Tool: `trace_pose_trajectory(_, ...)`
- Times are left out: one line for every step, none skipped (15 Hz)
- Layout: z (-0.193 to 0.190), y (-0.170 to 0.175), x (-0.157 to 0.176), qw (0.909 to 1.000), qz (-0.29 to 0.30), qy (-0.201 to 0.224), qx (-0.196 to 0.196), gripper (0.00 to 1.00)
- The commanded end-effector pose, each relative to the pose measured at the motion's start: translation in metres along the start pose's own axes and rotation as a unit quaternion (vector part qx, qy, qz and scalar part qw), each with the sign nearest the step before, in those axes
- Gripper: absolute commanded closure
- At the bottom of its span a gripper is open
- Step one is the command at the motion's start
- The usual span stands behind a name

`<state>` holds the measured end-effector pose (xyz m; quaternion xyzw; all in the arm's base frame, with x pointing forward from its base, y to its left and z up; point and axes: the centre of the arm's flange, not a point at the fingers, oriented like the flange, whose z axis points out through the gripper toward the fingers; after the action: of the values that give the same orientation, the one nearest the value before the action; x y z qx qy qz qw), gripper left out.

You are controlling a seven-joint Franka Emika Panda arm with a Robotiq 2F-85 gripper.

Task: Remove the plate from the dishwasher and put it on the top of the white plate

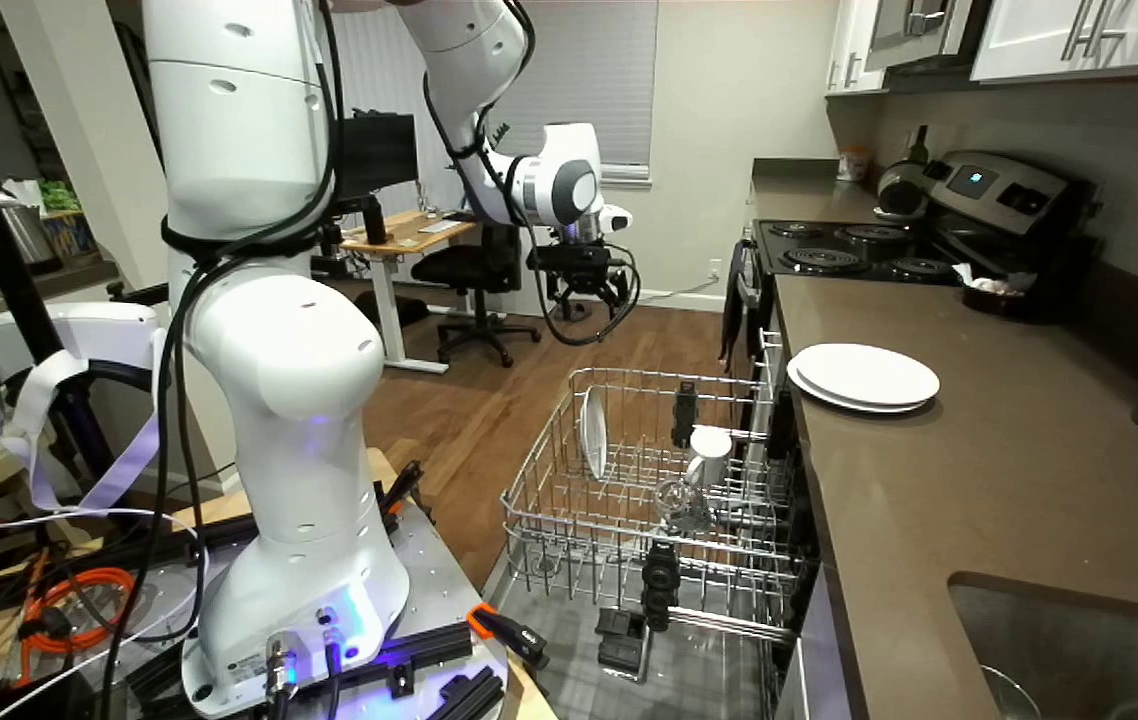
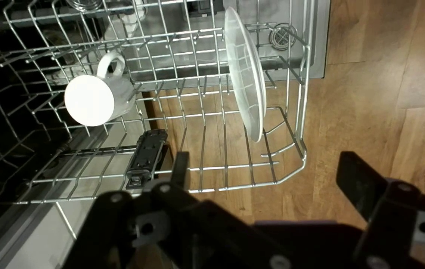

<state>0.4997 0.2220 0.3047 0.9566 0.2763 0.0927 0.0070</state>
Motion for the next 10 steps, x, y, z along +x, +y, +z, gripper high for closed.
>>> trace_pose_trajectory(0.042,-0.006,0.004,1.0,0.003,0.006,-0.006,0.0)
trace_pose_trajectory(0.055,-0.007,0.004,0.9999,-0.003,0.009,-0.012,0.0)
trace_pose_trajectory(0.067,-0.007,0.005,0.9998,-0.009,0.01,-0.017,0.0)
trace_pose_trajectory(0.079,-0.006,0.007,0.9997,-0.019,0.009,-0.012,0.0)
trace_pose_trajectory(0.091,-0.006,0.008,0.9996,-0.027,0.005,0.0,0.0)
trace_pose_trajectory(0.104,-0.005,0.011,0.9994,-0.033,-0.002,0.014,0.0)
trace_pose_trajectory(0.114,-0.005,0.013,0.999,-0.037,-0.009,0.025,0.0)
trace_pose_trajectory(0.127,-0.004,0.017,0.9982,-0.042,-0.019,0.038,0.0)
trace_pose_trajectory(0.137,-0.002,0.022,0.9973,-0.047,-0.026,0.05,0.0)
trace_pose_trajectory(0.145,-0.002,0.026,0.9965,-0.047,-0.029,0.063,0.0)
